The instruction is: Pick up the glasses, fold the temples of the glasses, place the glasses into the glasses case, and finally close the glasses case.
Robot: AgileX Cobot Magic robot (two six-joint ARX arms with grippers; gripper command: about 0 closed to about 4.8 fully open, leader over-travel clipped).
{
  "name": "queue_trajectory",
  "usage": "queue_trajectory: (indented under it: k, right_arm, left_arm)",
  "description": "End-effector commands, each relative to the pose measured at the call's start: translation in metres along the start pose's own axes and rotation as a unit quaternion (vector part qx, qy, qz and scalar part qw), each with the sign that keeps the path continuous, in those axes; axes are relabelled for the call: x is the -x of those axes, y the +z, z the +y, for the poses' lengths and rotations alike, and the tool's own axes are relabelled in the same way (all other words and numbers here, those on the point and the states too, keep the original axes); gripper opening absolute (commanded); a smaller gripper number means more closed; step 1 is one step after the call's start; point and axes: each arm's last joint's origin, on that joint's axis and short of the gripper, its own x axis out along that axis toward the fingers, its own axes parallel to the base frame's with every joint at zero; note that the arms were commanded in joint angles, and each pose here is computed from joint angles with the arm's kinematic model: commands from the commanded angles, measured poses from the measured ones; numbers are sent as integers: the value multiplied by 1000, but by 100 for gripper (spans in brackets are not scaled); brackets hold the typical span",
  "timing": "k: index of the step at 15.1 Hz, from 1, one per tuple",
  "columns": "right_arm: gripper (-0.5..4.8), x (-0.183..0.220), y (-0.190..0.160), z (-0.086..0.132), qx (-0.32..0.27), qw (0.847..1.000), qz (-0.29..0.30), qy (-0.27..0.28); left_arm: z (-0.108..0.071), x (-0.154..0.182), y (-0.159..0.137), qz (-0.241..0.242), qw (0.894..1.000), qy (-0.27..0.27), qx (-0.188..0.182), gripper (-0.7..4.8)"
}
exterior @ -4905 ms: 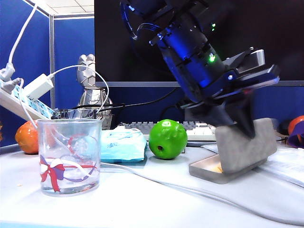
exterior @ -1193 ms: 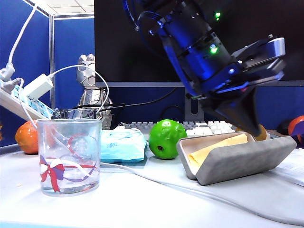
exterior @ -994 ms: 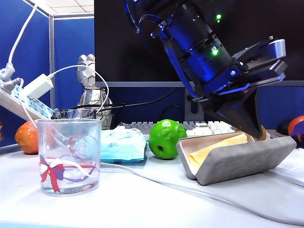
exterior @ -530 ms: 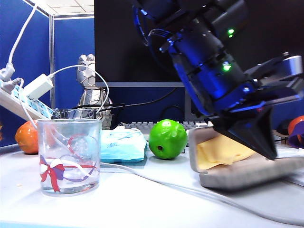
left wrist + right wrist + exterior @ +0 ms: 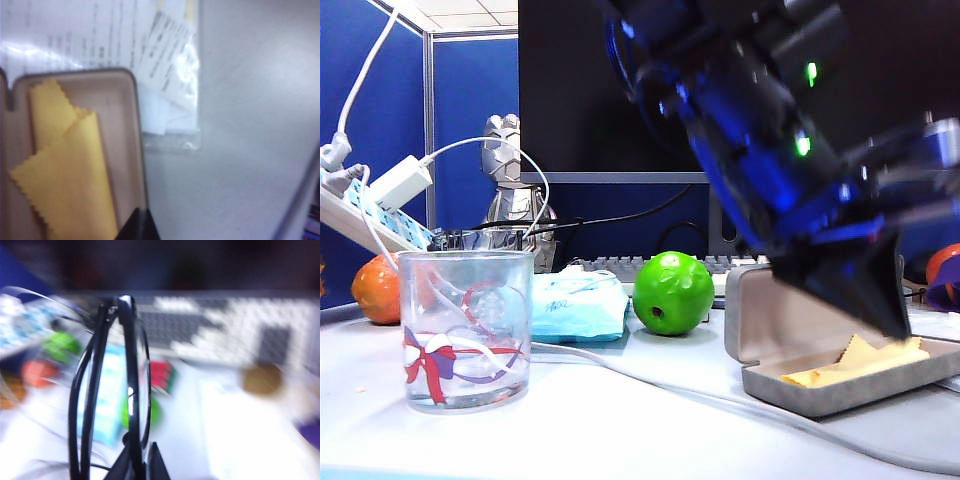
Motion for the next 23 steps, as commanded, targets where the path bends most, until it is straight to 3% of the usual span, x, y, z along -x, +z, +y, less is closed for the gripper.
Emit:
queue_trajectory:
  k: [1, 6, 8, 10, 13, 15, 17, 19, 21, 23]
  right_arm:
    - [-6, 3, -9, -4, -10, 997, 34, -67]
    - [-6, 4, -23, -7, -39, 989, 107, -96]
    - [-6, -2, -33, -12, -71, 975, 176, -118]
    - [-6, -5, -36, -13, -27, 974, 196, -110]
    - [-6, -5, -36, -13, 103, 967, 212, -97]
    - [-6, -10, -41, -16, 119, 961, 226, -107]
    - [-6, -28, -61, -26, 142, 945, 281, -88]
    - [-6, -42, -80, -29, 181, 928, 324, -34]
    - [-6, -58, -104, -30, 218, 902, 373, 1]
    - [-6, -67, -121, -33, 207, 892, 402, 18]
  left_arm:
    - [-9, 30, 15, -35, 999, 0, -11, -5]
    - [-21, 95, 32, -74, 996, 41, -21, -5]
    - [-25, 128, 36, -91, 989, 111, -42, -5]
    - [-27, 143, 37, -98, 987, 119, -46, -5]
    - [-26, 155, 36, -99, 985, 133, -46, -5]
    - [-25, 159, 34, -93, 985, 137, -43, -5]
    - [-20, 161, 30, -80, 985, 146, -35, -5]
    - [-17, 162, 29, -77, 985, 149, -31, -5]
    - [-13, 163, 28, -77, 985, 152, -26, -5]
    - [-13, 163, 28, -75, 985, 153, -26, -5]
